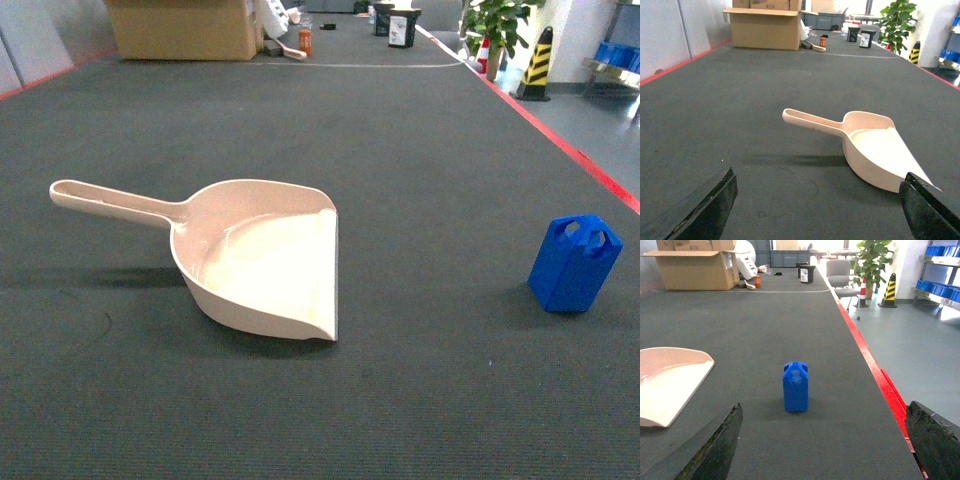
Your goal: Place part in tray to right shelf
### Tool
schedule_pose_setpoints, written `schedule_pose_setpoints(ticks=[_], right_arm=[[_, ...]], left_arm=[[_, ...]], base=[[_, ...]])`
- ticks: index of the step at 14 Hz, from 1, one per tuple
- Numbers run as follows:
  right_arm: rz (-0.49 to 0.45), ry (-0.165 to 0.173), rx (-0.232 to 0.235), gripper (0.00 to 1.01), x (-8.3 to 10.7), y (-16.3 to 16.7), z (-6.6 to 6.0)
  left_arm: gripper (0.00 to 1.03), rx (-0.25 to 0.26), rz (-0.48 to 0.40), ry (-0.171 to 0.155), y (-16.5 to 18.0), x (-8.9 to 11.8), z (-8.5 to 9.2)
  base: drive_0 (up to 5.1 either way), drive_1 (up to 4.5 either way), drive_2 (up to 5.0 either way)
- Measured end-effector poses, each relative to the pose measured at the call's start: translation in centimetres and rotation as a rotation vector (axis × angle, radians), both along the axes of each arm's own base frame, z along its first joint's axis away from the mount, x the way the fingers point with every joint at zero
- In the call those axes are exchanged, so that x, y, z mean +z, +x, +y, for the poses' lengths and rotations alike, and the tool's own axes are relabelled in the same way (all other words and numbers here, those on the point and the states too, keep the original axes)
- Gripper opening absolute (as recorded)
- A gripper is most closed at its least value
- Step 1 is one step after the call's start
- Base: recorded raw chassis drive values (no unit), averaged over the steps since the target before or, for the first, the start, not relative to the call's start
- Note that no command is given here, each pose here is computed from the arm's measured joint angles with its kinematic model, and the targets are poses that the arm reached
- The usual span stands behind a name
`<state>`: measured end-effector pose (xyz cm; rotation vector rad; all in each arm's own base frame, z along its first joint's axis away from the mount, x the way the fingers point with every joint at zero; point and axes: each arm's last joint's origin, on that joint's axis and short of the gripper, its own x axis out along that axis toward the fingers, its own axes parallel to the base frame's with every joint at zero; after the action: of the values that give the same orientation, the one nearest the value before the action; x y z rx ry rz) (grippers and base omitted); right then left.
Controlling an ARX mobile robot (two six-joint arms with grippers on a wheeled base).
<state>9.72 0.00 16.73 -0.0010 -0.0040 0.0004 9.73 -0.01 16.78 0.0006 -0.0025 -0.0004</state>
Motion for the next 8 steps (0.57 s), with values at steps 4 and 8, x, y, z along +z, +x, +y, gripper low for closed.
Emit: schedule_pose_setpoints(ticks=[4, 8], right_arm=[[0.0, 0.0, 0.0, 0.98, 0.0, 0.0, 0.0], [0.0, 0.0, 0.0, 0.98, 0.0, 0.0, 0.0]], left_arm=[[0.98, 0.0, 0.0, 0.0, 0.0, 0.0, 0.0], [0.98, 0.0, 0.0, 0.0, 0.0, 0.0, 0.0]], base=[[0.0, 0.0, 0.0], [0.0, 0.0, 0.0]])
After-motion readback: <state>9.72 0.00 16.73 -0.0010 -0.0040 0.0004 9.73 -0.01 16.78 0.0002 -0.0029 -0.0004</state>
